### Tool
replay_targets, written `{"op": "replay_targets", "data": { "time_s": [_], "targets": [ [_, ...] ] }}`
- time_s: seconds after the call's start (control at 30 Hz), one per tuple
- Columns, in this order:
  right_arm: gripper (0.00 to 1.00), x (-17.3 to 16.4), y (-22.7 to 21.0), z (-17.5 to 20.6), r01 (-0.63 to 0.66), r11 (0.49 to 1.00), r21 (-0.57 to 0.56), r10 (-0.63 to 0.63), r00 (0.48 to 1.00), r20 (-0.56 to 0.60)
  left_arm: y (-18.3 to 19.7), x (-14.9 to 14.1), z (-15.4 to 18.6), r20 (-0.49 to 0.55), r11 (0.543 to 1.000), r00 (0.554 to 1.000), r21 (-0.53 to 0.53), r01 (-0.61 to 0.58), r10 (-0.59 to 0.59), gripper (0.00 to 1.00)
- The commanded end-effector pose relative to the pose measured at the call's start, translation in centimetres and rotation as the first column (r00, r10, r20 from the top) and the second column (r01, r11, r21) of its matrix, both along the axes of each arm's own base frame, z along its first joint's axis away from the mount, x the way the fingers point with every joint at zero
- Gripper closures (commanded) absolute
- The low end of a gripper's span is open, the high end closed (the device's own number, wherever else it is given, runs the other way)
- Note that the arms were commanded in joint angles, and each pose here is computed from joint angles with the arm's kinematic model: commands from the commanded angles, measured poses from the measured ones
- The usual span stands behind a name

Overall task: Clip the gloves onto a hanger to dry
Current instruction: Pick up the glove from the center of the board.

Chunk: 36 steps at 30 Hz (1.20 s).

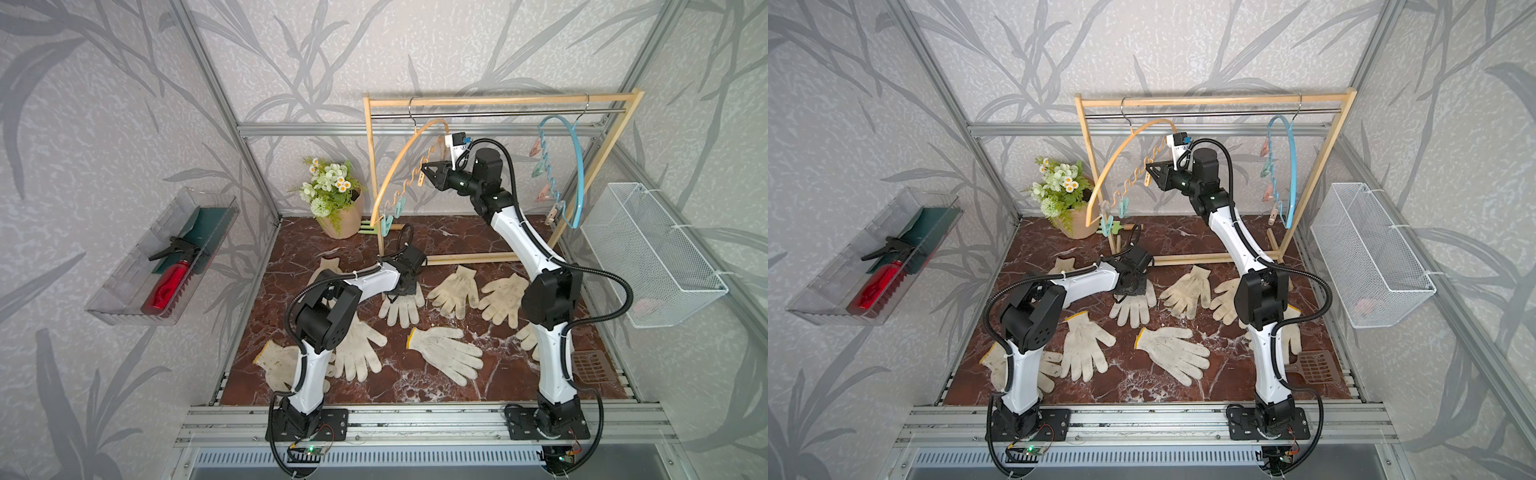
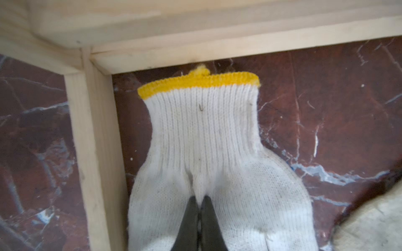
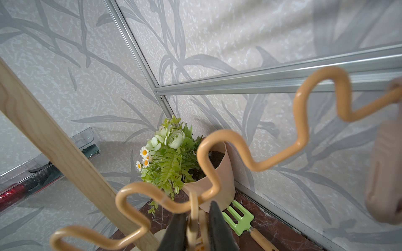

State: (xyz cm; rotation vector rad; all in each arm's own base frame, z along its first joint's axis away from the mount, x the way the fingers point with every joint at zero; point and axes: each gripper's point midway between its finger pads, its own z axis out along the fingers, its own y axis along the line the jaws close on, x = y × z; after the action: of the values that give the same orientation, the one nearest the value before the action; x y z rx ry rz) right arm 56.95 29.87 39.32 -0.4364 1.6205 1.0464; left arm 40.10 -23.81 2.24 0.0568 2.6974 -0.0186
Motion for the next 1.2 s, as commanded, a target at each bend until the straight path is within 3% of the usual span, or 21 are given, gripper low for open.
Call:
{"op": "replay_targets", "data": {
  "time_s": [0.0,0.13,0.27,0.37,0.53,0.9,1.17],
  "targets": [
    [0.81,-0.9,-0.7,1.9,0.006,1.0,0.019,-0.006,1.0,0.013,-0.4,-1.9,-0.8,-0.014,1.0,1.0,0.004,0.027,-0.027,1.0],
    [0.81,-1.0,-0.8,2.3,0.007,1.0,0.022,-0.008,1.0,0.017,-2.7,-1.2,3.1,0.154,0.994,0.984,-0.05,0.099,-0.09,1.0],
    [0.81,-1.3,-0.9,2.7,0.009,1.0,0.021,-0.009,1.0,0.022,-4.8,-0.5,7.5,0.322,0.982,0.938,-0.093,0.163,-0.125,1.0],
    [0.81,-1.5,-1.0,3.0,0.01,1.0,0.023,-0.01,1.0,0.026,-6.0,-0.2,11.1,0.444,0.972,0.885,-0.105,0.209,-0.142,1.0],
    [0.81,-1.8,-1.2,3.5,0.01,1.0,0.029,-0.011,0.999,0.035,-6.2,0.7,16.4,0.643,0.961,0.758,-0.123,0.247,-0.112,1.0],
    [0.81,-2.4,-1.2,4.4,-0.002,0.999,0.041,0.0,0.999,0.048,-5.4,2.8,24.2,0.823,0.954,0.554,-0.055,0.295,-0.123,1.0],
    [0.81,-2.9,-1.2,4.5,-0.014,0.999,0.051,0.011,0.999,0.048,-4.2,5.2,26.7,0.858,0.959,0.501,-0.039,0.281,-0.112,1.0]
  ]
}}
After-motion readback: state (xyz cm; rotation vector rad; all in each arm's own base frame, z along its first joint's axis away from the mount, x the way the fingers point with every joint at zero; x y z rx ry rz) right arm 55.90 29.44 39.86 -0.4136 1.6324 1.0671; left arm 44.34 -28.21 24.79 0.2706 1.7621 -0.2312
